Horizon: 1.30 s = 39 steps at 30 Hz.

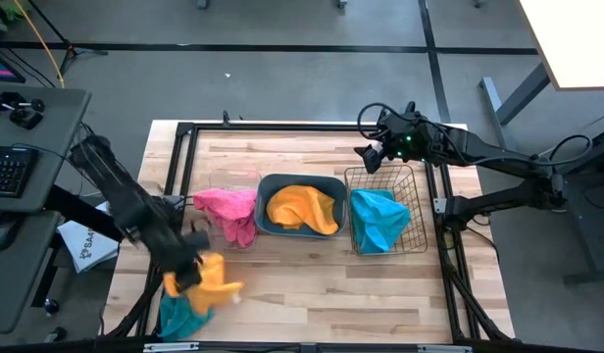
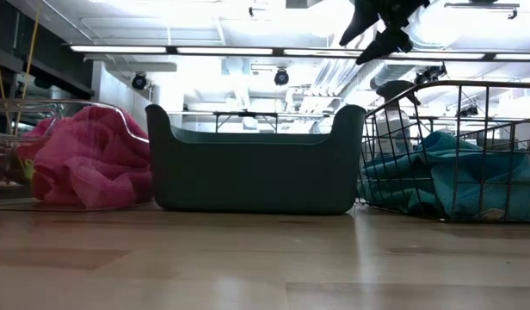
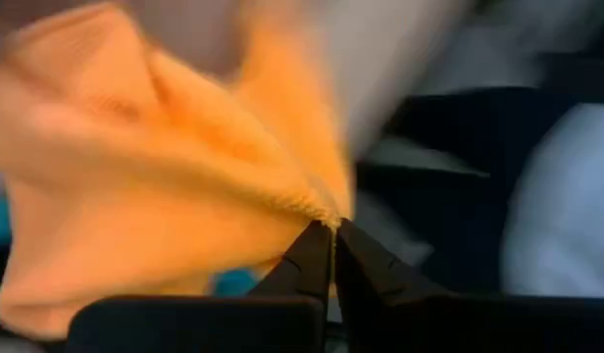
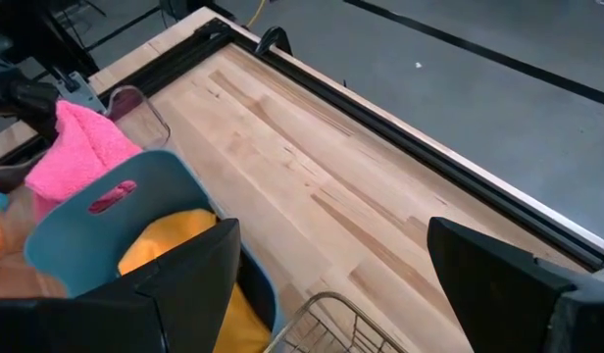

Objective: Sort microfiber towel by color & place in baskets
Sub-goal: Put the yellow microfiber cloth into the blue bin

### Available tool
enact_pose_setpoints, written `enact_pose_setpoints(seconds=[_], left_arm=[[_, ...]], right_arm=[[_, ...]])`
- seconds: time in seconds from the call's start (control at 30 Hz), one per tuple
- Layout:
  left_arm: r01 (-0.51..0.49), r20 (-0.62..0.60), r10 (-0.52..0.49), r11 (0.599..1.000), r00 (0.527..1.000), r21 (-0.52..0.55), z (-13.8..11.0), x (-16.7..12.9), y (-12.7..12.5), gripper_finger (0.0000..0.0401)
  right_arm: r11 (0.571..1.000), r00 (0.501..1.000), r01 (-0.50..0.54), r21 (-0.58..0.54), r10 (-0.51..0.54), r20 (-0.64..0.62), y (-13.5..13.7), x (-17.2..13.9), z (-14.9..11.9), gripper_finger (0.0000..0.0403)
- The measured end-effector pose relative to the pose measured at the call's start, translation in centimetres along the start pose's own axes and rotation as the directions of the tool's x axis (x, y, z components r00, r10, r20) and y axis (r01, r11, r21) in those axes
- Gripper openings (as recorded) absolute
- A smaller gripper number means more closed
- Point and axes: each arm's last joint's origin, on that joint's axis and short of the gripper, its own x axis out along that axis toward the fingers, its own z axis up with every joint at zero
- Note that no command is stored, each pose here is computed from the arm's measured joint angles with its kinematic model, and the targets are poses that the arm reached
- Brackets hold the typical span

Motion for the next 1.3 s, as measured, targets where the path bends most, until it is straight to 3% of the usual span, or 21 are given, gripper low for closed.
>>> enact_pose_setpoints(seconds=[0.1, 0.2, 0.27, 0.37, 0.47, 0.53, 0.67, 0.8, 0.93, 1.03, 1.17, 1.3], left_arm=[[0.199, 0.165, -0.210, 0.977, 0.964, 0.082, 0.7, -5.9, -1.0, 0.0001], [0.254, 0.397, -0.318, 0.945, 0.861, 0.206, 2.0, -10.8, -1.4, 0.0001], [0.194, 0.545, -0.329, 0.937, 0.771, 0.291, 3.2, -13.4, -1.5, 0.0000], [-0.014, 0.713, -0.266, 0.933, 0.649, 0.361, 5.7, -15.8, -1.8, 0.0000], [-0.208, 0.806, -0.210, 0.902, 0.554, 0.378, 9.0, -16.3, -2.4, 0.0000], [-0.314, 0.828, -0.200, 0.858, 0.524, 0.406, 11.6, -15.8, -2.9, 0.0000], [-0.427, 0.837, -0.196, 0.787, 0.511, 0.445, 16.4, -14.1, -3.7, 0.0000], [-0.419, 0.785, -0.225, 0.744, 0.577, 0.521, 19.9, -11.7, -4.1, 0.0000], [-0.498, 0.789, -0.122, 0.715, 0.603, 0.491, 21.6, -9.2, -3.3, 0.0000], [-0.528, 0.796, -0.035, 0.731, 0.605, 0.433, 22.7, -6.6, -1.5, 0.0000], [-0.493, 0.811, -0.020, 0.785, 0.585, 0.375, 23.6, -3.8, 0.7, 0.0000], [-0.445, 0.765, 0.040, 0.833, 0.642, 0.330, 23.3, -1.7, 2.6, 0.0000]], right_arm=[[1.000, 1.000, -0.005, 0.003, 0.005, 0.012, 0.0, 0.0, 0.1, 0.0325], [1.000, 1.000, -0.007, 0.005, 0.007, 0.017, 0.1, 0.0, 0.2, 0.0325], [1.000, 1.000, -0.007, 0.005, 0.007, 0.018, 0.1, 0.0, 0.2, 0.0325], [1.000, 1.000, -0.007, 0.005, 0.007, 0.019, 0.1, 0.0, 0.2, 0.0325], [1.000, 1.000, -0.007, 0.023, 0.007, 0.017, 0.1, 0.1, 0.2, 0.0325], [1.000, 1.000, -0.007, 0.029, 0.006, 0.017, 0.1, 0.1, 0.2, 0.0325], [0.999, 1.000, -0.002, 0.034, 0.001, 0.019, 0.1, 0.1, 0.2, 0.0325], [0.999, 0.999, 0.021, 0.039, -0.022, 0.029, 0.0, 0.1, 0.2, 0.0325], [0.999, 0.999, 0.038, 0.039, -0.039, 0.035, 0.0, 0.1, 0.2, 0.0325], [0.999, 0.999, 0.038, 0.039, -0.039, 0.035, 0.0, 0.1, 0.2, 0.0325], [0.998, 0.999, 0.038, 0.039, -0.040, 0.035, 0.0, 0.1, 0.2, 0.0325], [0.998, 0.999, 0.038, 0.045, -0.040, 0.035, 0.0, 0.1, 0.2, 0.0325]])
